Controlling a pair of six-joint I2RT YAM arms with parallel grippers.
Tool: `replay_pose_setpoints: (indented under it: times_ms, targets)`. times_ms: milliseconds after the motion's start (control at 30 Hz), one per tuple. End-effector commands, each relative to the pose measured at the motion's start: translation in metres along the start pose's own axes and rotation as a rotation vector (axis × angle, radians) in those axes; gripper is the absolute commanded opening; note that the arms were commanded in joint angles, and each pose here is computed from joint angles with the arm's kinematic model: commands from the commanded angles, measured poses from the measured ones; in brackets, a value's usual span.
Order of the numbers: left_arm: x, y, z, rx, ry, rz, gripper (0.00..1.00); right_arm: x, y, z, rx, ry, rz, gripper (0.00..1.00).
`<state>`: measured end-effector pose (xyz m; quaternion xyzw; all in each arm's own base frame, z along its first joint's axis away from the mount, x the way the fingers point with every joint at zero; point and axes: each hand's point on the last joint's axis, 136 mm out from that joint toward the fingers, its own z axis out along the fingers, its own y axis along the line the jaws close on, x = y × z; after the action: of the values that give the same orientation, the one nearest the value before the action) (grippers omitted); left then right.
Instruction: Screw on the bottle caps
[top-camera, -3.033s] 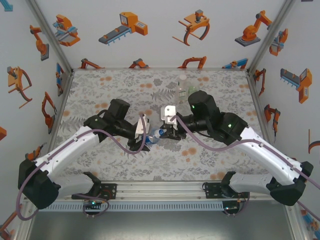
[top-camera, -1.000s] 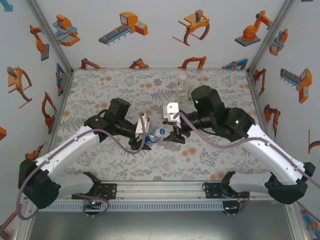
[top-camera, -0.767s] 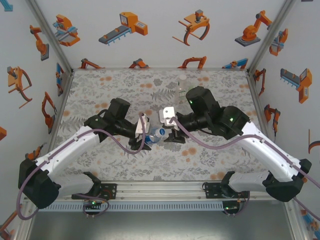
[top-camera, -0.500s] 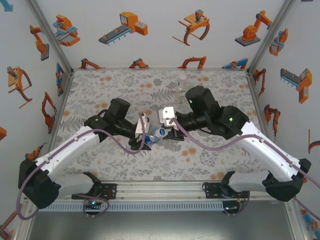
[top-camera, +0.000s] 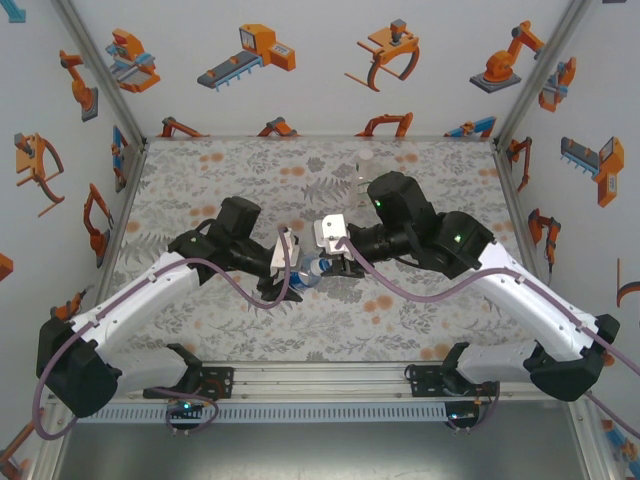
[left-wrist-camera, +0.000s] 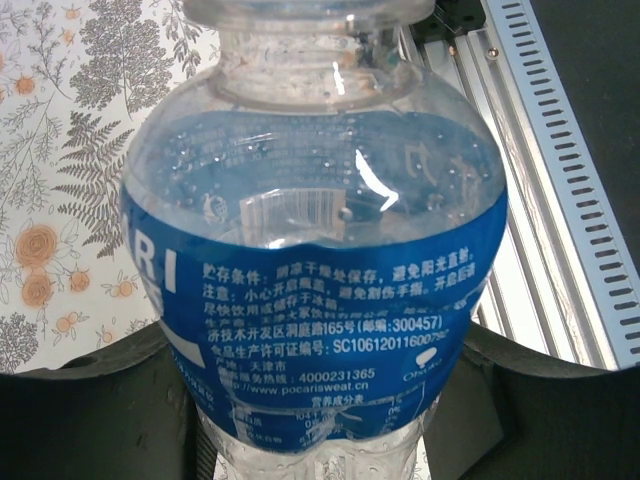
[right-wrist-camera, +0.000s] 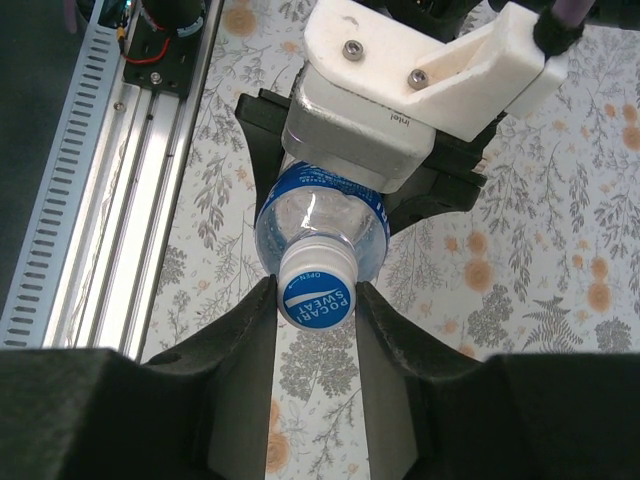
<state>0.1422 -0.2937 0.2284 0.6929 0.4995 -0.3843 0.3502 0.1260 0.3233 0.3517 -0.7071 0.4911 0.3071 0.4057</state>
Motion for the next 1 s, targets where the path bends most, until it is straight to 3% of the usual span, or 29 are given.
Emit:
replay_pose_setpoints:
  times_ms: [0,200,367,633,767,867,967]
  targets:
    - [-0.019,-0.004,-0.007,0.014,-0.043,0.053,0.00,-0.005,0.005,0.003,-0.028,-0.024,-0.021,0.31]
    - [-0.019,-0.005,-0.007,0.013,-0.043,0.056,0.00,0.004,-0.009,0.006,0.050,0.008,0.122,0.19]
    - [-0.016,-0.001,-0.008,-0.013,-0.021,0.059,0.00,0.023,-0.034,0.007,0.217,0.041,0.482,0.00]
    - [-0.009,0.016,-0.009,-0.109,0.022,0.048,0.00,0.046,-0.061,0.017,0.387,-0.080,1.265,0.00]
    - [-0.005,0.026,-0.011,-0.174,0.049,0.043,0.00,0.075,-0.068,0.012,0.535,-0.169,1.630,0.00]
    - [-0.002,0.032,-0.014,-0.213,0.065,0.041,0.00,0.077,-0.071,0.011,0.532,-0.278,1.744,0.00]
    - [0.000,0.035,-0.014,-0.228,0.076,0.037,0.00,0.077,-0.072,0.009,0.551,-0.285,1.739,0.00]
